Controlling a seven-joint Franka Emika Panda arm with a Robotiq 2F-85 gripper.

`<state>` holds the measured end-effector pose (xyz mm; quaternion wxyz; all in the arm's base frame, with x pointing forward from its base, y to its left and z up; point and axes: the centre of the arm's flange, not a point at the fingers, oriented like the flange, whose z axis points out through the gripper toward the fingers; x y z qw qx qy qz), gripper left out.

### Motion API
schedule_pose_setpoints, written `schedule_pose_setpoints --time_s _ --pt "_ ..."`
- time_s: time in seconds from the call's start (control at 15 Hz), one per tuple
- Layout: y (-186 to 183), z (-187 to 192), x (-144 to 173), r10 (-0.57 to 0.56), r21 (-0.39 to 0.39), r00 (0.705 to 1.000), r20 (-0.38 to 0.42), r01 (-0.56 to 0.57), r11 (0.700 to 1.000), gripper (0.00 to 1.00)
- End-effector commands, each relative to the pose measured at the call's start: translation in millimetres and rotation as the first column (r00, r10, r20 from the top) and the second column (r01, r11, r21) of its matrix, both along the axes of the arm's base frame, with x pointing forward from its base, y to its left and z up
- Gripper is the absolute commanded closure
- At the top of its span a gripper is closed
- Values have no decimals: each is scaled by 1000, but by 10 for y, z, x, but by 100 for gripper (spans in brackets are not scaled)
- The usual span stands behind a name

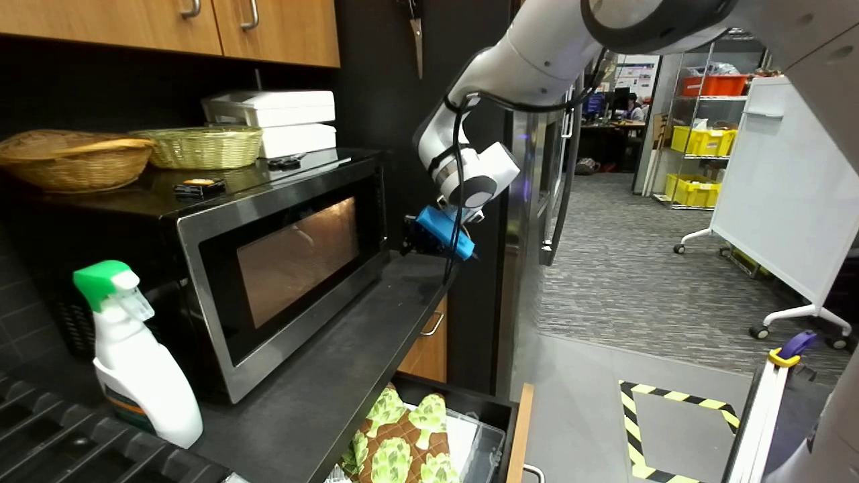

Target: Press a button on the right side of the microwave

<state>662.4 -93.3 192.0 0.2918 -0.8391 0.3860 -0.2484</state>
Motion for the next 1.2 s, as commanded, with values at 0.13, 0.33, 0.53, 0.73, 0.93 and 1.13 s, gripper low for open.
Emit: schedule_pose_setpoints --time_s 0.13,0.33,0.53,0.73,0.93,1.13 --pt "125 272 -325 49 -10 996 -74 -50 999 100" --pt "175 351 -440 94 -15 990 -110 -96 995 100" --pt "222 431 -595 144 -60 981 -133 -153 986 100" --pt "218 522 -783 224 -98 959 -176 -244 965 100" --pt "184 576 -971 329 -98 914 -235 -359 928 100" --pt "175 610 -1130 420 -92 855 -305 -466 880 100"
